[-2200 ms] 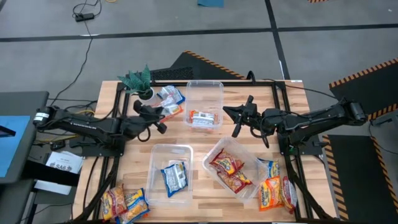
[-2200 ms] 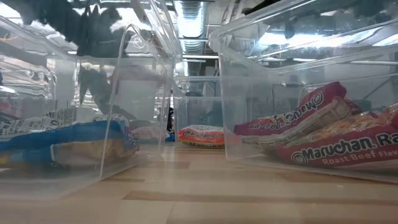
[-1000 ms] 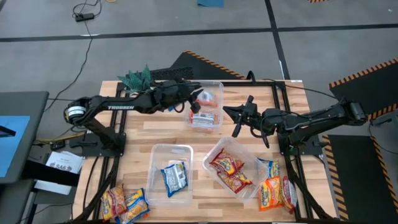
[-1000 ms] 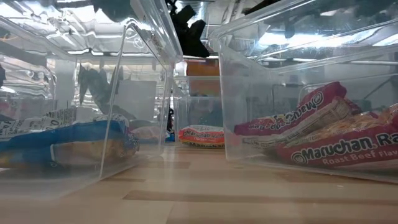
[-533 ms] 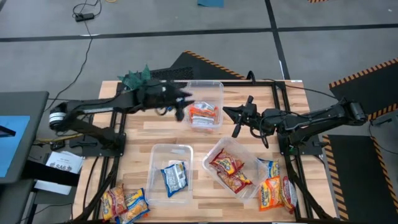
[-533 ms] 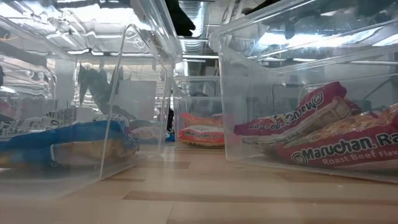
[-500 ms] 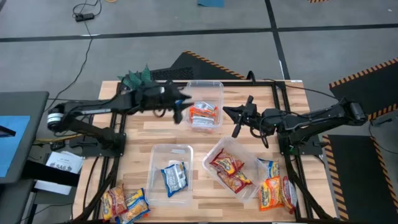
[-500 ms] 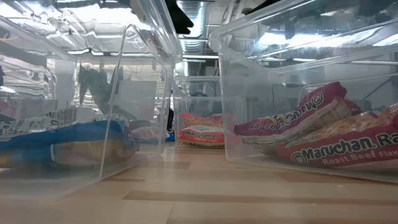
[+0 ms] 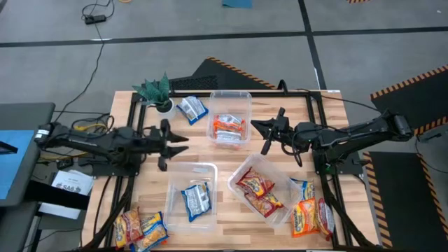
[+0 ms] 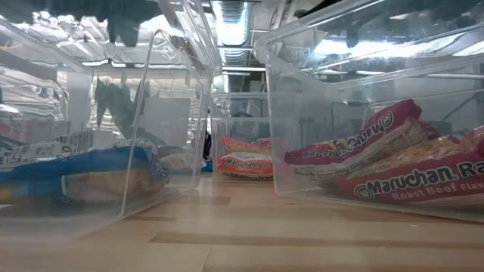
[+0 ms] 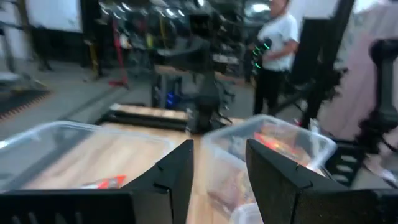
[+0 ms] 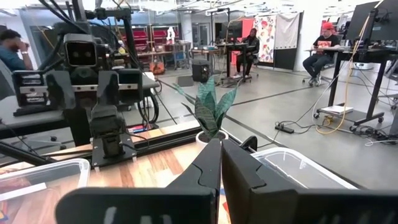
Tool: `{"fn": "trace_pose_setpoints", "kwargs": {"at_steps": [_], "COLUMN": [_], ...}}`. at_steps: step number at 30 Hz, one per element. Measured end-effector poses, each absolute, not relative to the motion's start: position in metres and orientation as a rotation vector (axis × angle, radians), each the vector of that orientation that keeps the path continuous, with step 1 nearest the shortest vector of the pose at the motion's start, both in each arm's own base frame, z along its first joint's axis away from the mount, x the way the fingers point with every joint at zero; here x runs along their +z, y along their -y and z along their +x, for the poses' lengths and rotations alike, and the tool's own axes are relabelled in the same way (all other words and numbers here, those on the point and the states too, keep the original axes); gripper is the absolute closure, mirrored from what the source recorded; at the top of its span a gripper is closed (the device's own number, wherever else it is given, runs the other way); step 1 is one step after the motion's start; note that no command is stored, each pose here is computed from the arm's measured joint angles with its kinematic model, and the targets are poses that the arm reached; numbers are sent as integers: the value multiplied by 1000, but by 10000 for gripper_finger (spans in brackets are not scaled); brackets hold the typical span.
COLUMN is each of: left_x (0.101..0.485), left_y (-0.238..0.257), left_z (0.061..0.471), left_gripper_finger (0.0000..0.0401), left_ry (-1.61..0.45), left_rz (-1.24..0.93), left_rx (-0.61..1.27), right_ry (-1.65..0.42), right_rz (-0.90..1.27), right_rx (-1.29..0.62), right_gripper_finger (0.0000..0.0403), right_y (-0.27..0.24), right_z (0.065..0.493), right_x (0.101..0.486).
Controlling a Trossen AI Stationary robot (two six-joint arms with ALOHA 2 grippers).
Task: Sort Maruchan noodles
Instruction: Put the blue noodle pack into the bottom left transparent bin
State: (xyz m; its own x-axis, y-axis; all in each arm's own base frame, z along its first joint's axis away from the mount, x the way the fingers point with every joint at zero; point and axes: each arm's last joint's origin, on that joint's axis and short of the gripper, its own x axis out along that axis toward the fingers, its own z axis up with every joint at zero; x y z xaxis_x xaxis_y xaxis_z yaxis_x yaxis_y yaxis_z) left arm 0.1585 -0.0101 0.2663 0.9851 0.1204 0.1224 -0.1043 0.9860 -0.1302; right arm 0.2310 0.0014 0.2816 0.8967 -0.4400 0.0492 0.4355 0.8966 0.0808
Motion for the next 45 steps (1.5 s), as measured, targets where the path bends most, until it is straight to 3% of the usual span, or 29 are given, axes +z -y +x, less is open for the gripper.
{"fn": "trace_pose_setpoints", "kwargs": {"at_steps": [7,20,26,31,45], "left_x": [265,254,244,221,196], "left_y": [7,5,-3,-27,-116], "left_z": [142,155,170,185,228], "left_gripper_finger": [266,266,266,266,270], "left_ry": [144,64,43,-42,-312], "left_rz": [-120,-104,-127,-194,-346], "left_rx": [211,330,550,747,847], "right_ry": [68,68,67,70,71], "right_rz": [69,69,68,77,92], "right_rx": [-454,-454,-459,-468,-474], "right_gripper_finger": [365,365,365,365,365], "right_y": [-1,-1,0,2,3], "right_z": [231,231,231,231,231], "right_x": [282,282,282,282,281]}}
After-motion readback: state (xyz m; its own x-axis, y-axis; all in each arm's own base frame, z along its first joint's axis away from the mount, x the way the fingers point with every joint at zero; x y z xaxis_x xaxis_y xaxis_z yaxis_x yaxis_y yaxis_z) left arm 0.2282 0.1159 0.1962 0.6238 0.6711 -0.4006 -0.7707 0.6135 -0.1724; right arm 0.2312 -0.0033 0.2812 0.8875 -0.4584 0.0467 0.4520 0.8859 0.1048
